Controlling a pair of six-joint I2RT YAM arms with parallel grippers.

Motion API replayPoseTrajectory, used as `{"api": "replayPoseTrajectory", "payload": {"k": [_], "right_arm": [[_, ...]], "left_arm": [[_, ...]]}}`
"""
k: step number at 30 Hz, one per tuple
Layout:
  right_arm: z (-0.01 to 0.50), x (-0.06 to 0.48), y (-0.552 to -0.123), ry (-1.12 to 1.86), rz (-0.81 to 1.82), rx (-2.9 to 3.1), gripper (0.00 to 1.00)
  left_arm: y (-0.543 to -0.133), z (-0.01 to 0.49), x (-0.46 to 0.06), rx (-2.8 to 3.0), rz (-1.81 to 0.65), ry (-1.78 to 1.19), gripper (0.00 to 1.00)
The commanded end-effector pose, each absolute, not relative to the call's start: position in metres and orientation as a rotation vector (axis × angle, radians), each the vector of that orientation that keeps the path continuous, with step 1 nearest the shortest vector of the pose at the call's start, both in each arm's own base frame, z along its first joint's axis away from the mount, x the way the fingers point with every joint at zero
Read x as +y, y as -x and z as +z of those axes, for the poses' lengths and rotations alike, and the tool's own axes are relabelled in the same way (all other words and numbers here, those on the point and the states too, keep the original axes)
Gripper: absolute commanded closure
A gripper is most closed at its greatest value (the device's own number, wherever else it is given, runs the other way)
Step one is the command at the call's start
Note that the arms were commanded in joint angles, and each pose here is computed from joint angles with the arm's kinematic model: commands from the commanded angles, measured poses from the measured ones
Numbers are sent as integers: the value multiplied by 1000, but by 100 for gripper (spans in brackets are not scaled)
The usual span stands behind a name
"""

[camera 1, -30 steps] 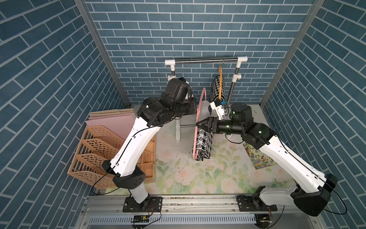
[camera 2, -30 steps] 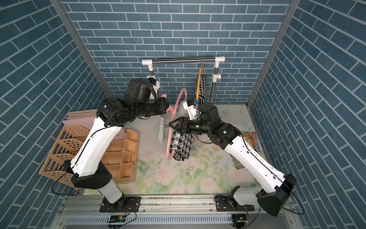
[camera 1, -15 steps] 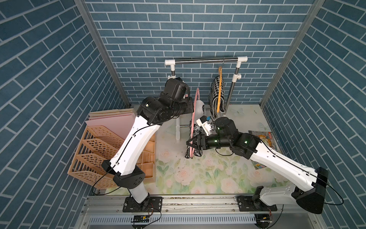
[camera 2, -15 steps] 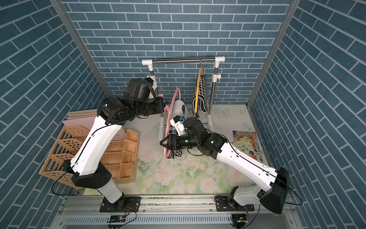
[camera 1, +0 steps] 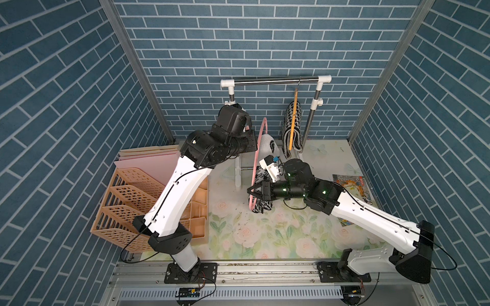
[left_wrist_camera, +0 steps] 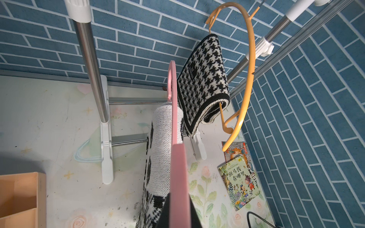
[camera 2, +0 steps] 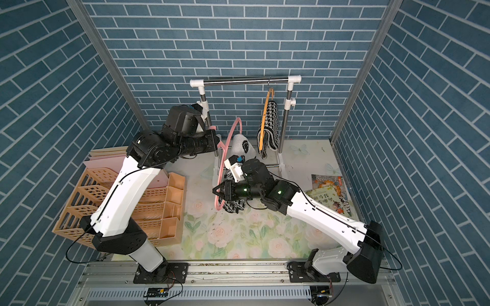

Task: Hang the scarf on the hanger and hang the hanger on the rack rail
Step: Place the hanger at the clothesline.

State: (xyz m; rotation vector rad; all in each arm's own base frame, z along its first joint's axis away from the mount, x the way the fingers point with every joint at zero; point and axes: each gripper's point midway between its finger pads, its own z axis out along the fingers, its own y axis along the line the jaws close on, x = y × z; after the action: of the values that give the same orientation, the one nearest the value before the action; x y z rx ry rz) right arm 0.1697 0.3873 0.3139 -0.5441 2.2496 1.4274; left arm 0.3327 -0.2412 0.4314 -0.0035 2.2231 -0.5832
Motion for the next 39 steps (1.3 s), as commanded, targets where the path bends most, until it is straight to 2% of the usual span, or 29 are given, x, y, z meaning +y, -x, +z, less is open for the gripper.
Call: {"api": "replayPoseTrajectory", "payload": {"k": [1,3,5,8,12,18,20,21,25,27,31,35,39], "right_arm": [[322,394,-173,533,1462,2187,69],[321,394,-174,527,1459,2185,63],[322,395,-175,526,1463,2178,63],[321,397,-175,530,1469,2183,75],[325,396,-172,535,1483,2178,100],[355,392,-166,563,1541,2093,100],[368,391,-163,576,1566,2063,100],[373,391,-161,582,1578,2051,100],[394,390,-155,605,1629,2008,100],[400,390,-153,618,1653,1997,100],[414,392,-150,633,1720,1961,100],[431,390,-160,617,1761,1926,100],[452,384,-184,569,1782,1917,100]], "left_arm": [[-335,461,-234,2114,-625,33,100],[-335,460,-234,2115,-624,34,100],[-336,460,-233,2117,-624,35,100],[-336,460,-233,2115,-624,35,100],[-336,460,-231,2115,-621,38,100],[-333,466,-229,2074,-668,35,100],[-330,473,-225,2043,-699,38,79],[-329,477,-224,2025,-717,38,72],[-319,500,-211,1934,-761,44,34],[-313,510,-207,1901,-774,29,18],[-295,535,-196,1817,-810,18,1],[-275,559,-175,1728,-813,34,1],[-260,557,-137,1665,-726,139,2]]}}
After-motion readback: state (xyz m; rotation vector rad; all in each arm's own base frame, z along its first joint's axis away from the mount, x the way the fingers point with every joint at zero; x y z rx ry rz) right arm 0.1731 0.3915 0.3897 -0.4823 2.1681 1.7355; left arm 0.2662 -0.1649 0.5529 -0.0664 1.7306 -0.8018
